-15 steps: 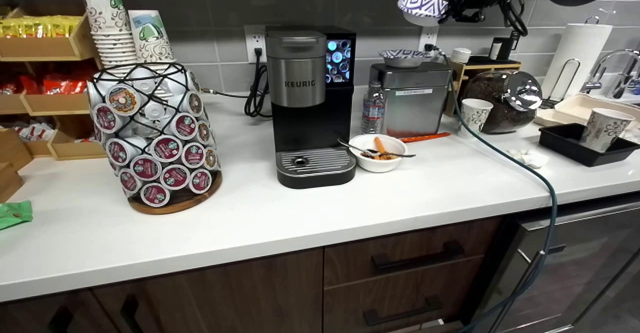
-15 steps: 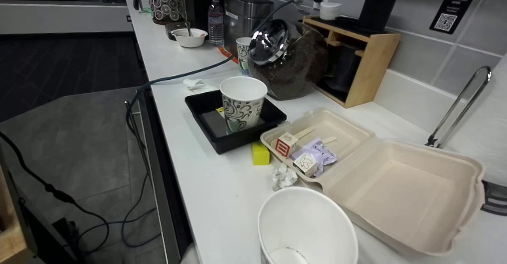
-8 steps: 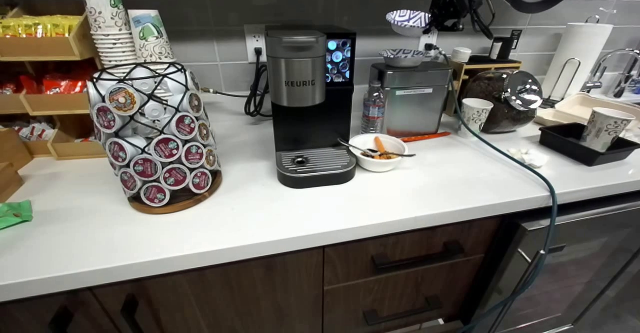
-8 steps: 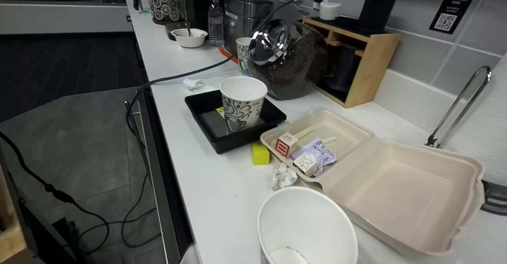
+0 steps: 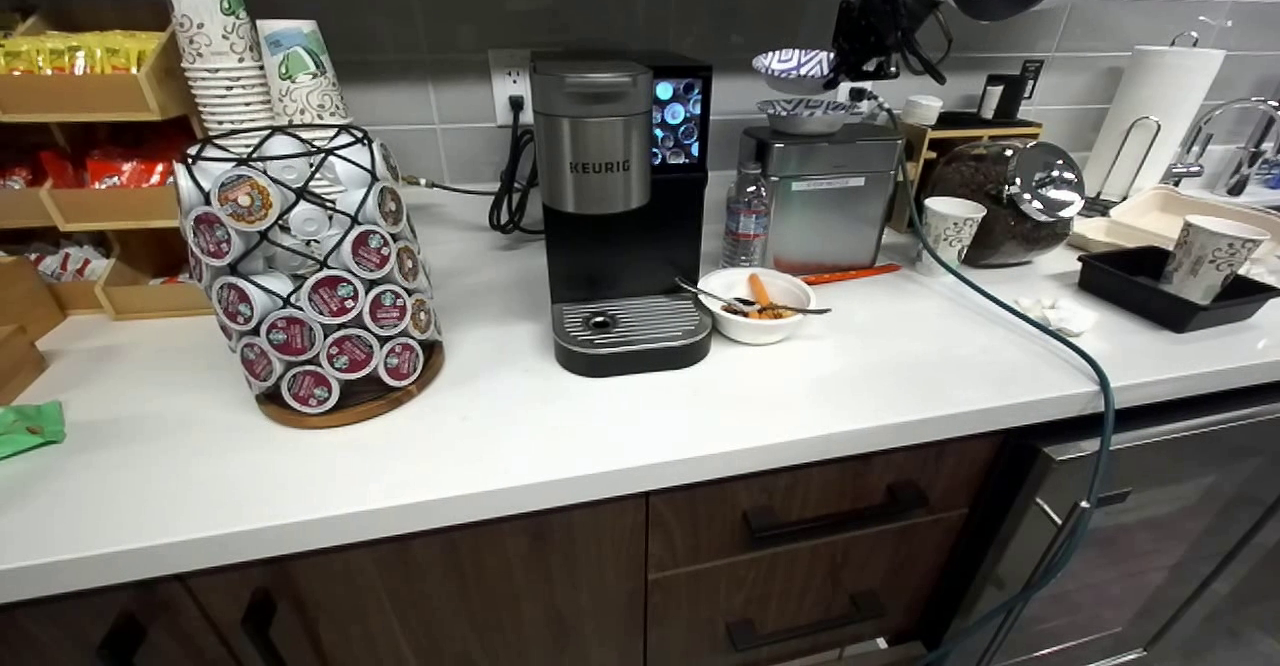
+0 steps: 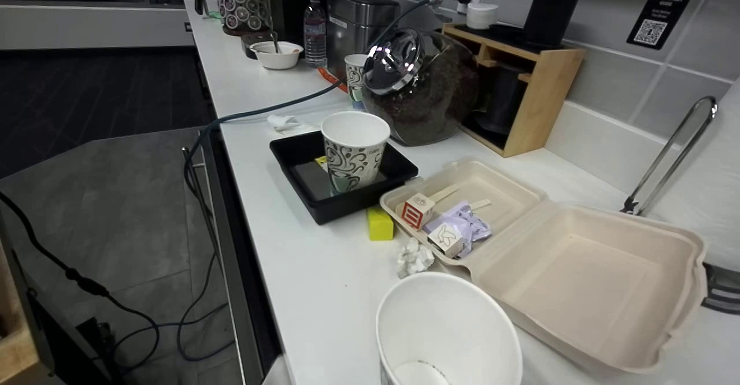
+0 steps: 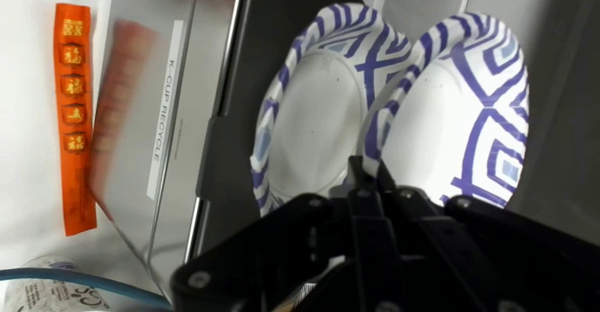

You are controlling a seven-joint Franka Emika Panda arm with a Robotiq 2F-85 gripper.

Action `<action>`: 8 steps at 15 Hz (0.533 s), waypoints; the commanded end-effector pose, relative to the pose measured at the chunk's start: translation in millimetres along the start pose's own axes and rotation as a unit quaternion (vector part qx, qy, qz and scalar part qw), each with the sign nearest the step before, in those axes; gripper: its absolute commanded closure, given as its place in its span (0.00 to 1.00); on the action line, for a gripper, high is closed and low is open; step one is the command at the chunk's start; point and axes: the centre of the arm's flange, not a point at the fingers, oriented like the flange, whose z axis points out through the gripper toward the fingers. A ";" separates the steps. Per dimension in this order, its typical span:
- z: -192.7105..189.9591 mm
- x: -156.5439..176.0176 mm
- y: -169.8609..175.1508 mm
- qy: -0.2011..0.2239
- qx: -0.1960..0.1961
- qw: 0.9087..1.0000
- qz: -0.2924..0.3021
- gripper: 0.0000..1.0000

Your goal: Empty the contents of the paper bowl onto the white bowl and then place the paper bowl on top of the recycling bin

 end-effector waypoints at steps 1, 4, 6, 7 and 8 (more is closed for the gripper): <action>11.6 -5.6 -10.8 0.008 -0.025 1.000 -0.001 0.99; 8.7 -7.0 -11.9 0.013 -0.038 0.999 -0.003 0.99; 6.4 -7.8 -11.3 0.009 -0.047 0.999 -0.004 0.99; 5.4 -8.6 -11.4 0.009 -0.047 0.999 -0.006 0.99; 4.2 -9.5 -10.9 0.005 -0.050 0.999 -0.007 0.99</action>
